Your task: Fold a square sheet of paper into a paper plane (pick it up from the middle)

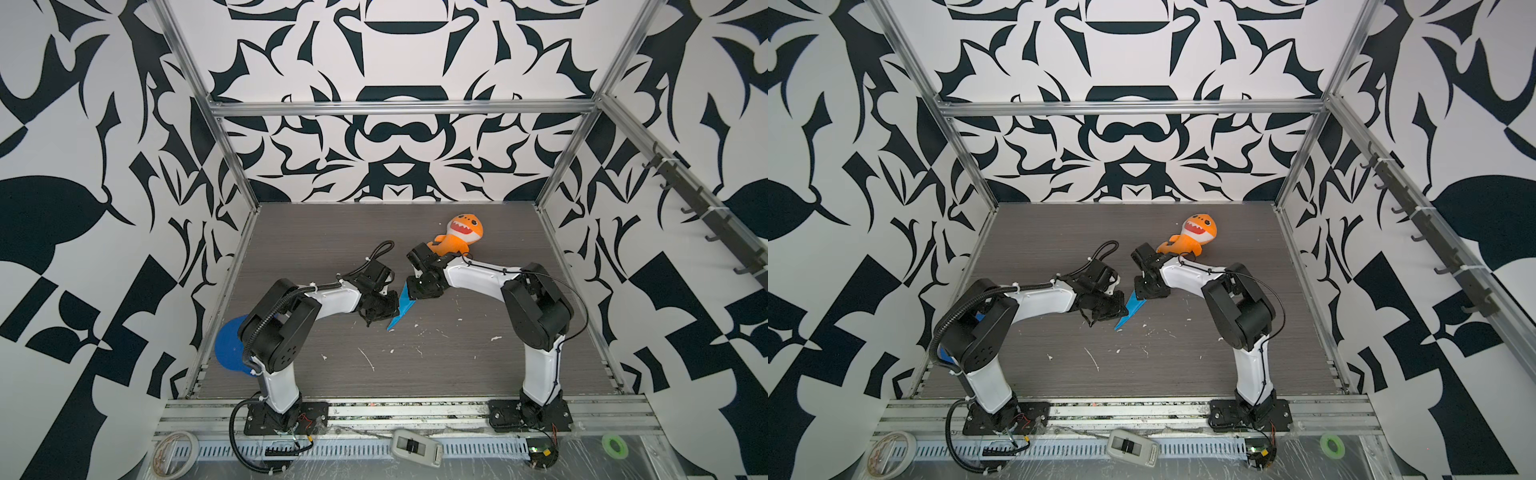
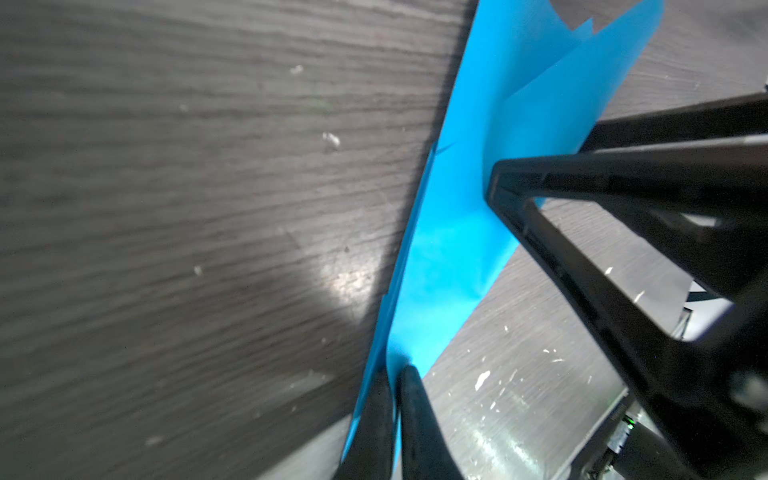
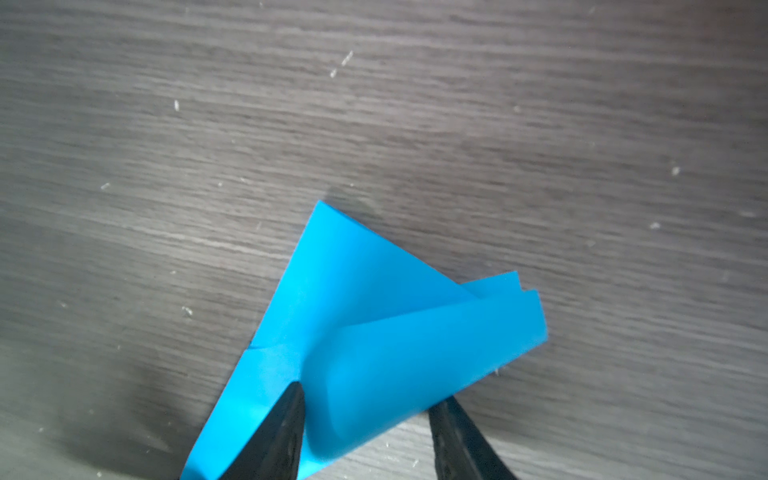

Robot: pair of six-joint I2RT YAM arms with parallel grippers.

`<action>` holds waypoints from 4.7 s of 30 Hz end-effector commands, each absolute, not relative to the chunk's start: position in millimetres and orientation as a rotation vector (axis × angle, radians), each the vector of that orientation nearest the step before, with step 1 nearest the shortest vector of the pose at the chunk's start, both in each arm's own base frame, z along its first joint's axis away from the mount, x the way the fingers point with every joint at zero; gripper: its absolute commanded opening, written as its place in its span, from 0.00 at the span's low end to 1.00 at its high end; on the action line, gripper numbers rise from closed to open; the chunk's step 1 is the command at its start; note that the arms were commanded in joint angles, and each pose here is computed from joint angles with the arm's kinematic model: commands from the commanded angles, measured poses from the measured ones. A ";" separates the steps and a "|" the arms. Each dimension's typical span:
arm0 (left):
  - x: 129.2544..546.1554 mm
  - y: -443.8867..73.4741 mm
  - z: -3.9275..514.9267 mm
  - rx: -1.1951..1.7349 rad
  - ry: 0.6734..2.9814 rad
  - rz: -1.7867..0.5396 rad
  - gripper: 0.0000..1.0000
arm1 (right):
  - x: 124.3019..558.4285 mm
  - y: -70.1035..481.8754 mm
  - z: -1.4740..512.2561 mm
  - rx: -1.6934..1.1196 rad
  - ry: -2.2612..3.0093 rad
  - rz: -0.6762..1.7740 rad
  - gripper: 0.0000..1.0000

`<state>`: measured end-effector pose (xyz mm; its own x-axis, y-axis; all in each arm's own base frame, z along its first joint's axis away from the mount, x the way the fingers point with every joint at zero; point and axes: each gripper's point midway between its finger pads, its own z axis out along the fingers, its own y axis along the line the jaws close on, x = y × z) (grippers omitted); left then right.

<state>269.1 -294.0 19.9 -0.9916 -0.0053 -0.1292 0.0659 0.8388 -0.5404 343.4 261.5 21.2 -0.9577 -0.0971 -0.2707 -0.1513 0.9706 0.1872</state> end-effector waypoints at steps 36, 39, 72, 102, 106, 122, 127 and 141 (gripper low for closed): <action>242.7 -264.6 -26.3 0.042 3.085 -0.575 0.09 | 302.3 323.3 63.9 -0.432 2.780 1.021 0.14; 242.5 -264.7 -26.2 0.044 3.085 -0.575 0.09 | 305.2 324.3 64.9 -0.426 2.773 1.020 0.14; 241.3 -262.8 -27.0 0.044 3.087 -0.564 0.08 | 313.1 292.7 31.6 -0.290 2.891 0.778 0.11; 241.6 -264.1 -26.8 0.054 3.087 -0.571 0.08 | 320.0 306.8 54.3 -0.330 2.853 0.878 0.11; 241.4 -264.2 -27.0 0.053 3.089 -0.571 0.08 | 321.4 307.8 45.3 -0.322 2.870 0.875 0.11; 239.7 -261.5 -28.9 0.051 3.094 -0.557 0.08 | 327.0 271.4 20.4 -0.175 2.933 0.667 0.10; 239.6 -261.3 -28.5 0.051 3.094 -0.555 0.08 | 323.5 265.1 19.7 -0.163 2.936 0.656 0.10; 249.4 -268.2 -11.5 0.095 3.054 -0.575 0.12 | 319.3 259.3 10.2 -0.130 2.956 0.648 0.09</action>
